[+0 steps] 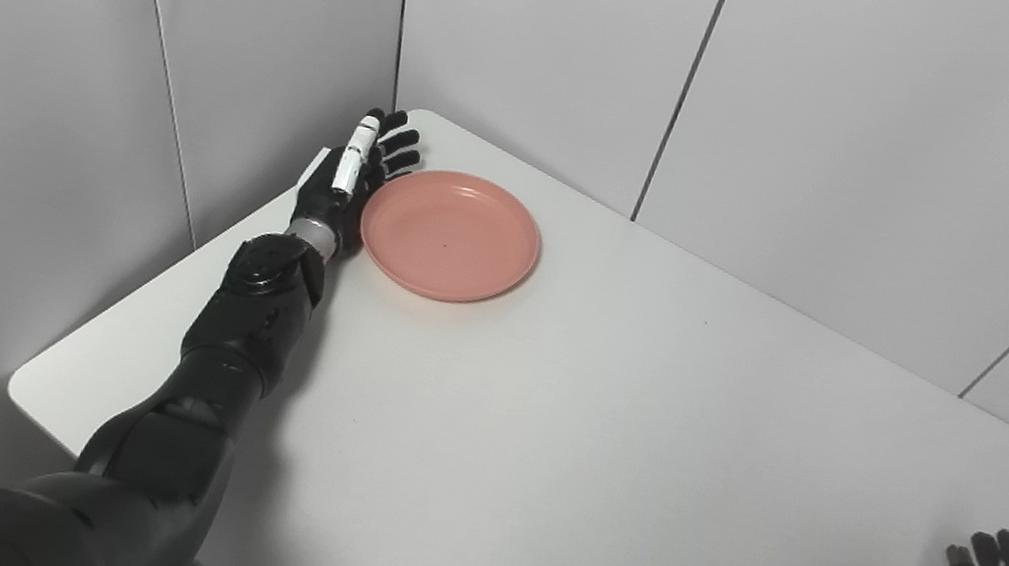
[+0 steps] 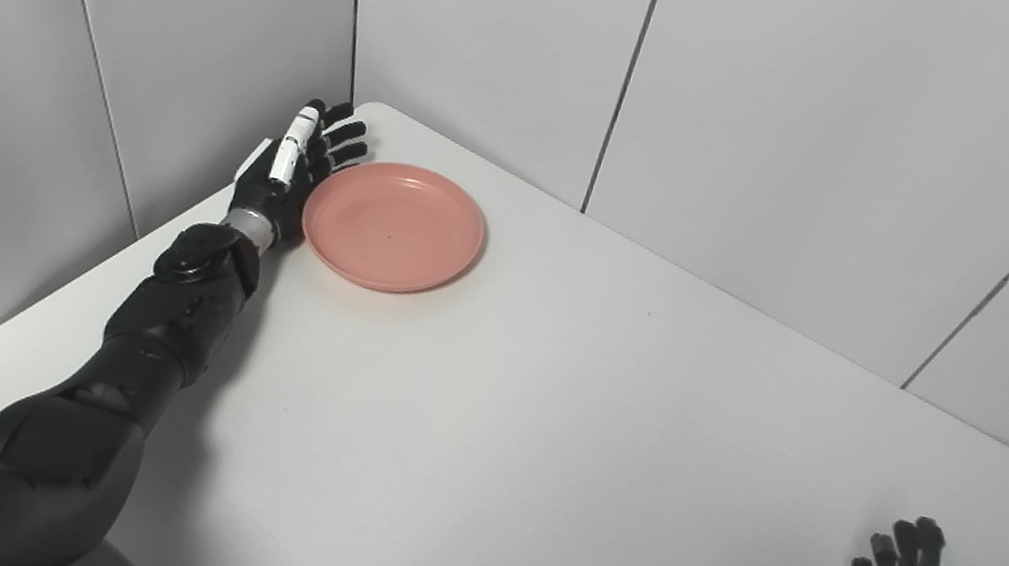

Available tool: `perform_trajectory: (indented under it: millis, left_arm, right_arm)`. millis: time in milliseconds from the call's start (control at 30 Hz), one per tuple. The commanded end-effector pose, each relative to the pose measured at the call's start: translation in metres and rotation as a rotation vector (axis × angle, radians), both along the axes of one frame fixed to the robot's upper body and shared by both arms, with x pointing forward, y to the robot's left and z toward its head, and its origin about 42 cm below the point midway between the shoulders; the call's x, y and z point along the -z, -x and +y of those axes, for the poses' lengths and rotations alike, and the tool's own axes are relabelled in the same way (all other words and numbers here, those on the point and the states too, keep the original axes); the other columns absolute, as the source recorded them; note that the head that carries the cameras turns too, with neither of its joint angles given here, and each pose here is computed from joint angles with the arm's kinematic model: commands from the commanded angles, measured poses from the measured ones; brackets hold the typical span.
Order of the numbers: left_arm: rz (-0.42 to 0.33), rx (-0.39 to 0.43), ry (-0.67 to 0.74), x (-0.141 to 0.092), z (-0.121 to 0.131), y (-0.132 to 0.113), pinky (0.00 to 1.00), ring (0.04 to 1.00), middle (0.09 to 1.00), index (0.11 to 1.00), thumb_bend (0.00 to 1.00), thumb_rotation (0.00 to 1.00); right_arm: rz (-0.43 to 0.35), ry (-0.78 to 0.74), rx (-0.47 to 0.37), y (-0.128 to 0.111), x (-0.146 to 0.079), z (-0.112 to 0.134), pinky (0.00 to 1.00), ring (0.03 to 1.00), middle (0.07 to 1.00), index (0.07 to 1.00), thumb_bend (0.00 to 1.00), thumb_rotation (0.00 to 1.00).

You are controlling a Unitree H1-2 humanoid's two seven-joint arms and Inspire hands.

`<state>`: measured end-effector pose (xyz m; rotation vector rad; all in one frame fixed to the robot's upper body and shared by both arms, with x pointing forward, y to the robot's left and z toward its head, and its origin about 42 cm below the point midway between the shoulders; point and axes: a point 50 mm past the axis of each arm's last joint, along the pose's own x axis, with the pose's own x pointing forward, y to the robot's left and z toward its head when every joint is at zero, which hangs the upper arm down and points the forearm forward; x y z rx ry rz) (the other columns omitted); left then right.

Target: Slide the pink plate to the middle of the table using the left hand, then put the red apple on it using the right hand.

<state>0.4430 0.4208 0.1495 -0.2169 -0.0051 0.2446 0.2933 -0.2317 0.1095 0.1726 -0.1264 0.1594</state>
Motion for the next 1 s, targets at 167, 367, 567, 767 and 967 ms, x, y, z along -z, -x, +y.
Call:
perform_trajectory:
  millis: [167, 367, 567, 767, 967]
  left_arm:
    - [0.010, 0.040, 0.029, 0.000, -0.017, -0.001, 0.88, 0.890, 0.892, 0.877, 0.39, 1.00]
    - [0.015, 0.064, 0.023, 0.002, -0.027, -0.002, 0.90, 0.899, 0.898, 0.880, 0.40, 1.00]
    - [0.021, 0.070, 0.038, 0.004, -0.036, -0.004, 0.90, 0.897, 0.898, 0.880, 0.38, 1.00]
    - [0.026, 0.103, 0.046, 0.001, -0.048, -0.004, 0.90, 0.893, 0.900, 0.880, 0.36, 1.00]
    - [0.041, 0.135, 0.047, 0.004, -0.060, -0.005, 0.90, 0.890, 0.895, 0.885, 0.36, 1.00]
  right_arm:
    - [0.142, -0.011, 0.028, 0.031, 0.039, -0.009, 1.00, 0.995, 1.000, 1.000, 0.16, 1.00]
    - [0.153, -0.005, 0.035, 0.032, 0.038, -0.008, 1.00, 1.000, 1.000, 1.000, 0.17, 1.00]
    - [0.147, 0.000, 0.034, 0.032, 0.036, -0.007, 1.00, 1.000, 1.000, 1.000, 0.16, 1.00]
    - [0.147, 0.000, 0.026, 0.032, 0.037, -0.006, 1.00, 1.000, 1.000, 1.000, 0.16, 1.00]
    - [0.139, 0.004, 0.022, 0.031, 0.039, -0.004, 1.00, 1.000, 1.000, 1.000, 0.17, 1.00]
